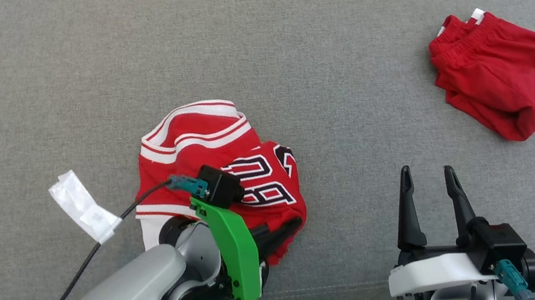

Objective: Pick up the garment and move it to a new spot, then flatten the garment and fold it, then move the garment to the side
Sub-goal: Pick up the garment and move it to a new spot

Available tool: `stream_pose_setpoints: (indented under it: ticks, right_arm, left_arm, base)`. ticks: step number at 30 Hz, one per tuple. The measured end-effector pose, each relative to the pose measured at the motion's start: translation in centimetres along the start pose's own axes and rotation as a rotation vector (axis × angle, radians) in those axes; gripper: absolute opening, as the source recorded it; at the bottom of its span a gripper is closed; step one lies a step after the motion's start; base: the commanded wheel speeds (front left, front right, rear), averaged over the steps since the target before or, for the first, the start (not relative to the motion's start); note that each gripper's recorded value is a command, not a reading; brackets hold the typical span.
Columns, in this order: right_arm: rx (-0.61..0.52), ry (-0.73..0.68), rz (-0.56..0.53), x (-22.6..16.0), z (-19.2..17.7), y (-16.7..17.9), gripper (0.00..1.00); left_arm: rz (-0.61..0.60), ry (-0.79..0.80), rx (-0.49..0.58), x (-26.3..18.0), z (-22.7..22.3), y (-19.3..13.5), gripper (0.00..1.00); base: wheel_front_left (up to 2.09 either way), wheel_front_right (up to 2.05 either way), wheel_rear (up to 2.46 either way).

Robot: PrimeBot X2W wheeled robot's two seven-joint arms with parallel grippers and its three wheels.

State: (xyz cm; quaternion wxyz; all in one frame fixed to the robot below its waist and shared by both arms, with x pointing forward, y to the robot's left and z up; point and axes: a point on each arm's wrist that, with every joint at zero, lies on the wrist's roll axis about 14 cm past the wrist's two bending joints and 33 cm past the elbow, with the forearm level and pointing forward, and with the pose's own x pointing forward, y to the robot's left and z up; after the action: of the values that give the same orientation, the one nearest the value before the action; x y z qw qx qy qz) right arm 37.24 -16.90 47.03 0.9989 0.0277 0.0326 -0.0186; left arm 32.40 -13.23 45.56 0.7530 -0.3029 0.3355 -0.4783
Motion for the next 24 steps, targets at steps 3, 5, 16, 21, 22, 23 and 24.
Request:
stream_pose_setpoints:
  ticks: [3, 5, 16, 21, 22, 23, 24]
  right_arm:
    - [0.006, 0.002, 0.008, -0.1, -0.1, 0.4, 1.0]
    - [0.01, 0.004, 0.018, -0.2, -0.1, 0.8, 1.0]
    - [0.016, 0.02, -0.022, -0.8, -0.6, -0.2, 1.0]
    - [0.016, 0.03, -0.061, -1.0, -1.0, -1.4, 1.0]
    - [0.016, 0.032, -0.065, -1.0, -1.1, -1.6, 1.0]
    - [0.016, 0.031, -0.072, -1.0, -1.1, -1.7, 1.0]
    - [0.016, 0.031, -0.079, -1.0, -1.1, -2.0, 1.0]
  left_arm:
    - [0.004, -0.068, 0.033, 0.4, 2.4, 0.1, 0.0]
    - [0.002, -0.111, 0.061, 0.7, 4.2, 0.0, 0.0]
    - [-0.035, -0.13, 0.115, 3.2, 6.1, -1.0, 0.0]
    - [-0.086, 0.002, 0.077, 4.1, 2.2, -1.9, 0.0]
    - [-0.081, 0.038, 0.08, 4.1, 1.2, -1.7, 0.0]
    - [-0.076, 0.078, 0.083, 4.0, 0.0, -1.5, 0.0]
    - [-0.075, 0.115, 0.086, 3.8, -1.1, -1.4, 0.0]
  base:
    - [0.0, 0.0, 0.0]
    - [0.0, 0.0, 0.0]
    - [0.0, 0.0, 0.0]
    - [0.0, 0.0, 0.0]
    - [0.0, 0.0, 0.0]
    - [0.0, 0.0, 0.0]
    - [0.0, 0.0, 0.0]
